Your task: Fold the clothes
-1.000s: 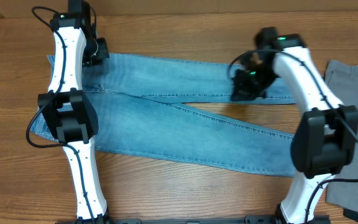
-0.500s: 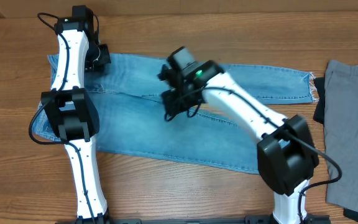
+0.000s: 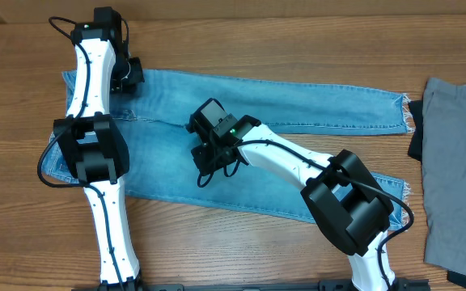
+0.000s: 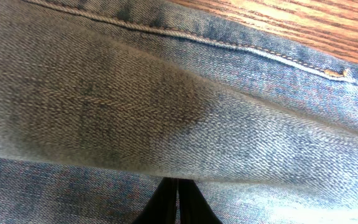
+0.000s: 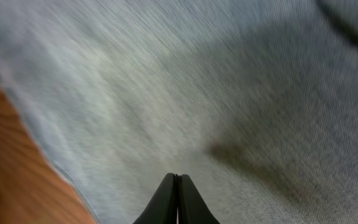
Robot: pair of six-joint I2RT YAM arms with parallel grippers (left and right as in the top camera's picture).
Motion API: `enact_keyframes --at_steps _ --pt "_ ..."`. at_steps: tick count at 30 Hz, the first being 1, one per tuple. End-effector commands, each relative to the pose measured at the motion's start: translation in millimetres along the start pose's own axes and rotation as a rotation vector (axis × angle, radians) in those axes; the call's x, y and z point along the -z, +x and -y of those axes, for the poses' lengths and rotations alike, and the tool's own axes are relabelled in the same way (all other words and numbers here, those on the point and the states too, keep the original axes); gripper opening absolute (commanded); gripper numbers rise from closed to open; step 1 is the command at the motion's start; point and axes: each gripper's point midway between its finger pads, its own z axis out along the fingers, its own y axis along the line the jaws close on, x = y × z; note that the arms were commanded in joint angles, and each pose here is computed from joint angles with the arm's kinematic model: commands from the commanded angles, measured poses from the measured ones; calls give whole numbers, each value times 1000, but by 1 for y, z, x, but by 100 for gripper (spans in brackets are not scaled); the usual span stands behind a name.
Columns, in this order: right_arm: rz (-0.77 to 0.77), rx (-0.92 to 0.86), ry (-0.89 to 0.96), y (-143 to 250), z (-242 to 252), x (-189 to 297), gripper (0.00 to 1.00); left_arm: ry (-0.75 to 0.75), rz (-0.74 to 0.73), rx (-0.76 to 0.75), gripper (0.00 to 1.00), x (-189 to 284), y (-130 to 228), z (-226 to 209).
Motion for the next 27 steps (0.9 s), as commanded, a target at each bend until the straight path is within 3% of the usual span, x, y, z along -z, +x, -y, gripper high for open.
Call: enact_keyframes --at_steps 1,19,27 --pt "-28 -25 18 10 10 -14 4 -14 -20 -15 8 -10 3 -4" --pt "-244 -167 87 81 36 -34 4 -3 72 -15 4 -16 -21 -1" --pt "-245 -169 88 83 37 -35 4 -10 74 -19 4 -58 -26 -2"
